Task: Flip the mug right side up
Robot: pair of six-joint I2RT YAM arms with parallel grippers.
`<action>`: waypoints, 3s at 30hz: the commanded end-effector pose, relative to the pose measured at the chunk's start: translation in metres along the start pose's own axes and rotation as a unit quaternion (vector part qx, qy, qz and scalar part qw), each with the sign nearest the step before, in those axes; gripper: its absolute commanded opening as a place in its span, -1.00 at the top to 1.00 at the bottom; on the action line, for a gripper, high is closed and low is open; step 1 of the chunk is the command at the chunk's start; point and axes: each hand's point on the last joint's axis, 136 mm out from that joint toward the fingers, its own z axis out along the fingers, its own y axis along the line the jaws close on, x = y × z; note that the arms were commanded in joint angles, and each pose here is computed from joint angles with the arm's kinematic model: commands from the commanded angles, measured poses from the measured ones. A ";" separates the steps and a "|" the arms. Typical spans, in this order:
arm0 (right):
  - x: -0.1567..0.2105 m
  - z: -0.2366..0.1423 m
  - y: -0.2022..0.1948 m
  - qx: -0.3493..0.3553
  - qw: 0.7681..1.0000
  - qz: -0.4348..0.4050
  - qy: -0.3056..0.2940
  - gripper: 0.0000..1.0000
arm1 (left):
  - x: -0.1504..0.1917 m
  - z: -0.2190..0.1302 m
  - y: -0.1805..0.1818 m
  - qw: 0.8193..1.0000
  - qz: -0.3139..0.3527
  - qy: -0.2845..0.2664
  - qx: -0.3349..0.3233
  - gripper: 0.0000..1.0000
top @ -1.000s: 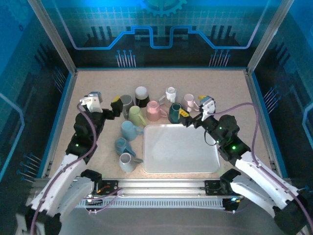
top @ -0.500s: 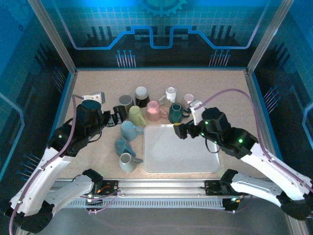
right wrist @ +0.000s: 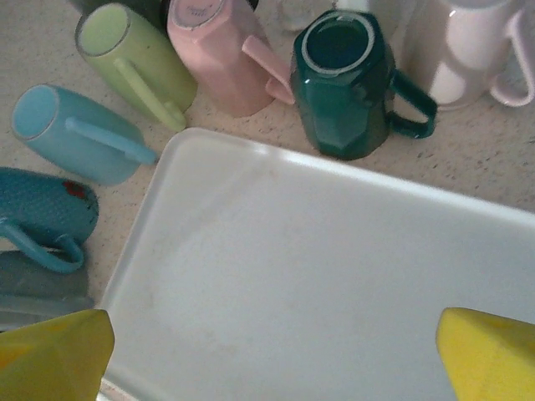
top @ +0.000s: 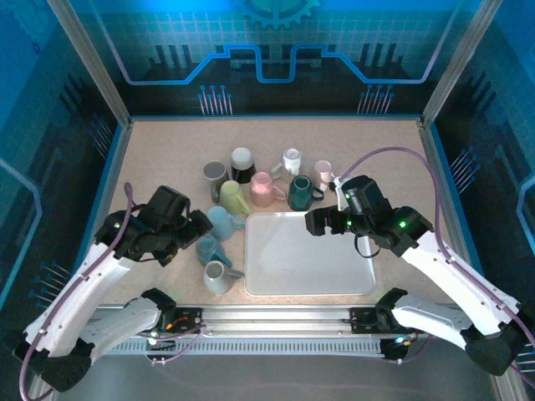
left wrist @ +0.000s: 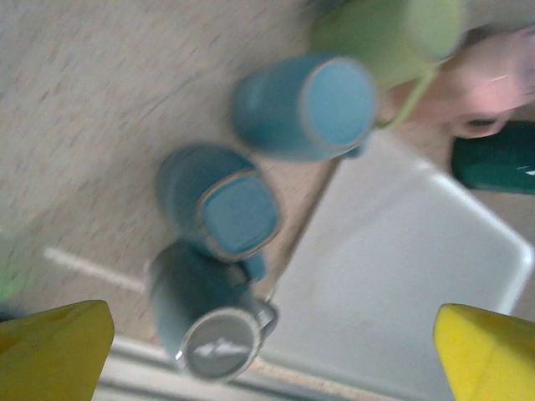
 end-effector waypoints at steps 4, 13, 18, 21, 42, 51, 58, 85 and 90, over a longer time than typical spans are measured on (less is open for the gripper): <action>0.024 0.015 0.005 -0.020 0.998 0.028 0.058 -1.00 | 0.057 0.020 0.041 0.993 -0.020 0.072 -0.090 -0.98; 0.021 0.018 0.008 -0.018 0.999 0.025 0.037 -1.00 | 0.084 0.050 0.033 0.988 -0.019 0.091 -0.120 -0.98; 0.010 0.005 0.012 -0.035 0.999 0.029 -0.010 -0.99 | 0.089 0.061 0.029 0.989 -0.061 0.091 -0.102 -0.97; 0.009 0.004 0.012 -0.036 0.999 0.030 -0.012 -0.98 | 0.089 0.065 0.032 0.988 -0.085 0.085 -0.098 -0.95; 0.029 0.020 0.006 -0.025 0.999 0.031 0.006 -0.97 | 0.083 0.096 0.032 0.981 -0.169 0.044 -0.083 -0.82; 0.034 0.027 0.004 -0.018 0.999 0.029 0.013 -0.97 | 0.087 0.113 0.037 0.979 -0.167 0.042 -0.110 -0.74; 0.033 0.028 0.005 -0.016 0.999 0.026 0.017 -0.97 | 0.089 0.124 0.048 0.973 -0.188 0.044 -0.123 -0.49; 0.001 -0.037 0.047 -0.122 0.992 -0.010 -0.037 -0.79 | 0.052 0.015 -0.003 0.999 -0.001 0.014 0.047 0.09; -0.005 -0.045 0.056 -0.155 0.986 -0.005 -0.062 -0.77 | 0.038 -0.017 -0.046 0.983 0.089 -0.028 0.157 0.07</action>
